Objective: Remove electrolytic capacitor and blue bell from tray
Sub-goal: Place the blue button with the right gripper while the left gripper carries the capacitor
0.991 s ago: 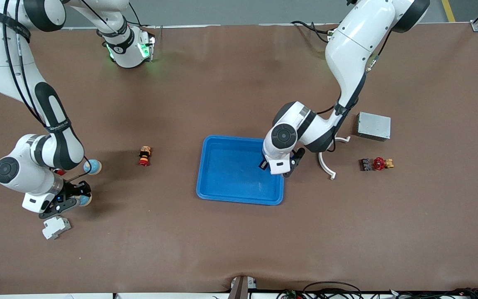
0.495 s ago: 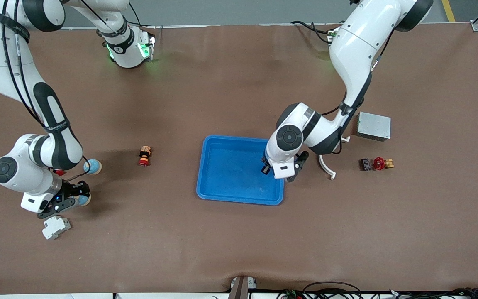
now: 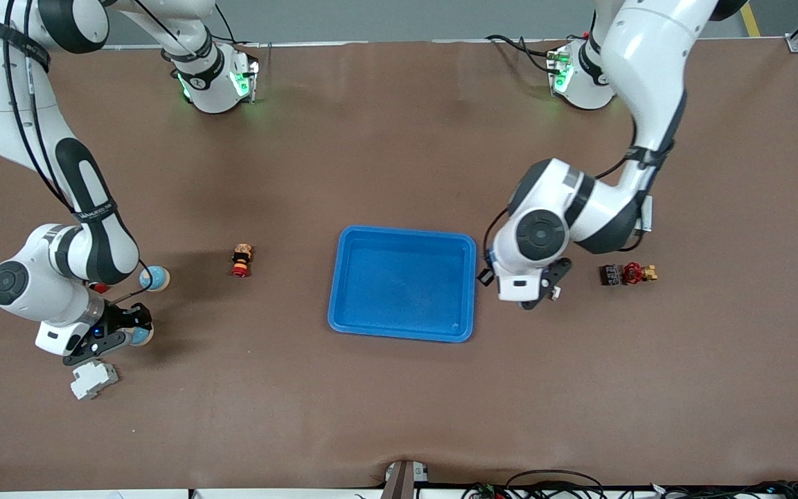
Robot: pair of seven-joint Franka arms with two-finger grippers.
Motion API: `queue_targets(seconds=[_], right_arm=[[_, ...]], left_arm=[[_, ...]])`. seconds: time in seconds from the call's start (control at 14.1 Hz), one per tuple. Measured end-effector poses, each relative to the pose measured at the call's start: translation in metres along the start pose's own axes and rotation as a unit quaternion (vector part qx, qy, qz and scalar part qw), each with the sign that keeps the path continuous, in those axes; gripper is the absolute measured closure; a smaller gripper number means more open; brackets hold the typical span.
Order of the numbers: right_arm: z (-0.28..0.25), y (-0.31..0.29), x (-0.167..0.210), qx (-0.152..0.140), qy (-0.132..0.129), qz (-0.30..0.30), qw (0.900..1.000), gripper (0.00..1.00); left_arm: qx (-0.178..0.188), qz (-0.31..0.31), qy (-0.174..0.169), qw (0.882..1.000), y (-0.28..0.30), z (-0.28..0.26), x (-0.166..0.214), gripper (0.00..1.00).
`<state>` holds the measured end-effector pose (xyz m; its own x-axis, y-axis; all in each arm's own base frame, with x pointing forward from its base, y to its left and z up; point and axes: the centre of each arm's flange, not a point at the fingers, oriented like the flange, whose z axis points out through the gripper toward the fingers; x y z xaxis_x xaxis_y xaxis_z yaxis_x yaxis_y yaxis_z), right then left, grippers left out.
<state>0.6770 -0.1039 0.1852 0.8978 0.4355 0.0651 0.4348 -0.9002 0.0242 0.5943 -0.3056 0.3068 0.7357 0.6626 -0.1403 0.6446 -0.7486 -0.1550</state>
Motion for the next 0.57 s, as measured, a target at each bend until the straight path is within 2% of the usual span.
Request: queue_targets(seconds=[0.28,0.35,0.57], right_arm=[[0.0,0.0,0.001,0.0,0.002,0.0,1.0,0.37],[0.001,-0.001,0.001,0.0,0.003,0.001,1.0,0.32],[0.007,-0.003,0.001,0.003,0.004,0.002,1.0,0.02]], left_arm=[[0.016,0.094,-0.009,0.995,-0.056,-0.014,0.043,0.67],[0.023,0.128,-0.015,0.991,-0.073,-0.016,0.053,0.67],[0.034,0.215,-0.036,0.975,-0.126,-0.028,0.091,0.67]])
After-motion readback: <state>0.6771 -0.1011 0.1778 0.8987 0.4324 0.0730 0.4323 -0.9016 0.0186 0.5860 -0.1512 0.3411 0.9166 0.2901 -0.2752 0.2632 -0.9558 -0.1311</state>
